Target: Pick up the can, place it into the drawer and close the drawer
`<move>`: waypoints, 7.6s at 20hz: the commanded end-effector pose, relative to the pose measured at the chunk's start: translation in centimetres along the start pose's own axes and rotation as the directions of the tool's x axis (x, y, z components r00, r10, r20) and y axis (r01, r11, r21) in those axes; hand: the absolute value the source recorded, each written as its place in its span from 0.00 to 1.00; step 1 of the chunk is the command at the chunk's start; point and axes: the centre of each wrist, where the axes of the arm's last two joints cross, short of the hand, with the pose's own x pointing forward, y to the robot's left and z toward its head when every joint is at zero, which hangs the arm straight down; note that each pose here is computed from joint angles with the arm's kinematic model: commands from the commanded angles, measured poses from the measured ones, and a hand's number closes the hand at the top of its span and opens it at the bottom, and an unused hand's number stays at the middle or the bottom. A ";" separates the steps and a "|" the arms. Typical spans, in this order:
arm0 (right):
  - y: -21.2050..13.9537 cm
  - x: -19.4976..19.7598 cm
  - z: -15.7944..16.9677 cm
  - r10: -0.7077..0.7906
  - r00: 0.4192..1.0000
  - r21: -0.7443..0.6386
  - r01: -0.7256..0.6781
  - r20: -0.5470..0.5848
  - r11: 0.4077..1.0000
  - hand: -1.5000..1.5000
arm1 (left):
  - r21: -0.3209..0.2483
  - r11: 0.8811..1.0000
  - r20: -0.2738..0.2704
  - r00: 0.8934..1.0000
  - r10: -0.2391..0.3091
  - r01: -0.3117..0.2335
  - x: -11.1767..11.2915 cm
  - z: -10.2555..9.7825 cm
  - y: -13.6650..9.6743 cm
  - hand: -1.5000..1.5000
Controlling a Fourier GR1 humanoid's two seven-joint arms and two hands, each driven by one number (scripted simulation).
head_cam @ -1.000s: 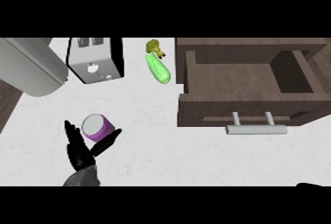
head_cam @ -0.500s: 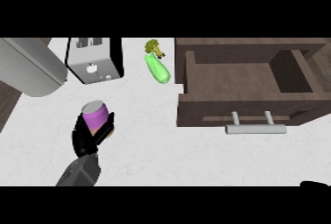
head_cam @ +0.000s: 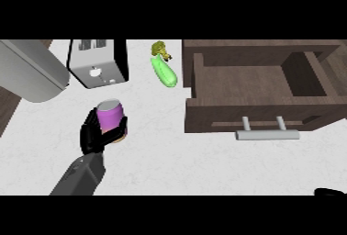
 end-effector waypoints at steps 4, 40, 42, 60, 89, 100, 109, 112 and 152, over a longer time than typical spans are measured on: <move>1.1 -0.1 -0.7 -0.007 1.000 -0.022 0.007 0.012 1.000 0.00 | -0.341 0.940 -0.017 1.000 0.006 -0.011 2.5 -3.1 -1.2 1.00; -0.4 0.9 -1.3 0.027 0.999 -0.041 -0.025 0.029 0.999 0.00 | -0.571 0.816 0.151 0.989 -0.008 0.094 32.0 -2.0 -26.7 1.00; 0.7 0.7 -2.2 0.026 1.000 -0.029 -0.025 0.012 0.999 0.00 | -0.557 0.824 0.159 0.987 -0.019 0.106 31.0 -1.3 -27.7 1.00; 1.0 1.3 -2.0 0.015 0.998 0.007 -0.016 0.059 1.000 0.00 | -0.511 0.833 0.202 0.971 -0.126 0.214 36.7 -0.3 -33.1 1.00; 4.2 2.2 -7.1 0.479 0.822 0.110 -0.530 0.307 0.840 0.00 | -0.369 0.926 0.152 0.988 -0.031 0.085 35.1 -1.4 -32.8 0.00; 10.7 -4.7 -10.5 0.691 0.640 0.150 -0.761 0.336 0.631 0.00 | -0.384 0.914 0.195 0.979 -0.056 0.128 35.3 -1.4 -32.9 0.00; 12.7 -9.6 -13.9 0.780 0.514 0.110 -0.852 0.358 0.511 0.00 | -0.379 0.922 0.156 0.987 -0.025 0.084 36.2 -2.9 -31.7 0.00; 14.9 -11.4 -14.9 0.801 0.484 0.099 -0.871 0.352 0.482 0.00 | -0.364 0.923 0.178 0.982 -0.060 0.123 36.1 -3.6 -30.9 0.00; 19.5 -6.0 -26.9 0.773 0.545 -0.169 -0.771 0.325 0.614 0.00 | -0.387 0.914 0.146 0.987 -0.066 0.118 36.0 -7.3 -19.8 0.00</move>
